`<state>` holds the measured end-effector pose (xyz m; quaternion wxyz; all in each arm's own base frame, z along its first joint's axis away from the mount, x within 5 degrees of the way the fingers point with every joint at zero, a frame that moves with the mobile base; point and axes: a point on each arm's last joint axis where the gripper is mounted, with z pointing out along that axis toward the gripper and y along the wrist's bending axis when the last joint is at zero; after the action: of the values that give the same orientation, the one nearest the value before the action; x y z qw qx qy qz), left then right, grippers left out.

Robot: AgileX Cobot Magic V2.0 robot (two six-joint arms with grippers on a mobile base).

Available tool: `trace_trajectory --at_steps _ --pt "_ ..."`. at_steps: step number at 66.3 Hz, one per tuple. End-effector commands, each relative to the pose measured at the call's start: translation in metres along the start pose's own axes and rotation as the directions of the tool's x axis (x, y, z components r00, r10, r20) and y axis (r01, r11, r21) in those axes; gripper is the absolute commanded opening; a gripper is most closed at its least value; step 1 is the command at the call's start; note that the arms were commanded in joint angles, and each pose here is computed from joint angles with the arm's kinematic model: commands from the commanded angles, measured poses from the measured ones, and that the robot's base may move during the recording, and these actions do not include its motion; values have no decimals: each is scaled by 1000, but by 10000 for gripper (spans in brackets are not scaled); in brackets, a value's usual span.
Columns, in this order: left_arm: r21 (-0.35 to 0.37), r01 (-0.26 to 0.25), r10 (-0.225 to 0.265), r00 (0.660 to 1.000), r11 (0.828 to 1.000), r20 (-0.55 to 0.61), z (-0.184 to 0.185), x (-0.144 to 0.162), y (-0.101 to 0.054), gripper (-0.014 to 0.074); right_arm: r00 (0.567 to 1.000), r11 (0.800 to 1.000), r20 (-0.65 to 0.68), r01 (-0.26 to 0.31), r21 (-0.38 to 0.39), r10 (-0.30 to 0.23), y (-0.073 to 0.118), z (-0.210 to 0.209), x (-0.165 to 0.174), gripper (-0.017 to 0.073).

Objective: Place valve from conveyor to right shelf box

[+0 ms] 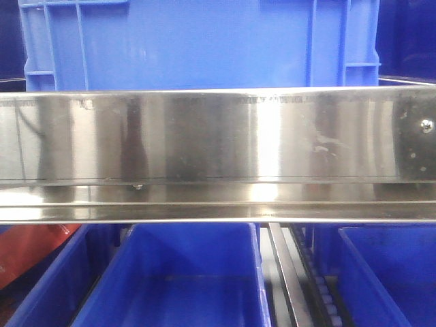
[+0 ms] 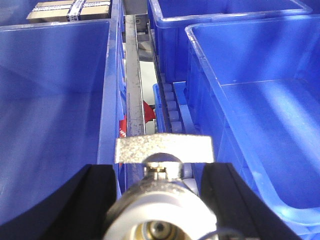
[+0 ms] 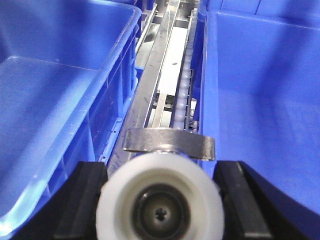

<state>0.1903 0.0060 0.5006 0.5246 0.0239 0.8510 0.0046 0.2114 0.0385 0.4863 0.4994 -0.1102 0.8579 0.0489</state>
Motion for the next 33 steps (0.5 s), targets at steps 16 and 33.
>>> trace_trajectory --at_steps 16,33 --pt "2 6 -6 995 1000 95 -6 -9 -1 -111 995 1000 99 5 14 -7 -1 -11 -10 -153" --pt "83 37 -47 991 996 128 7 -15 -7 -111 990 1000 137 -11 -11 13 1 -13 -16 -153"
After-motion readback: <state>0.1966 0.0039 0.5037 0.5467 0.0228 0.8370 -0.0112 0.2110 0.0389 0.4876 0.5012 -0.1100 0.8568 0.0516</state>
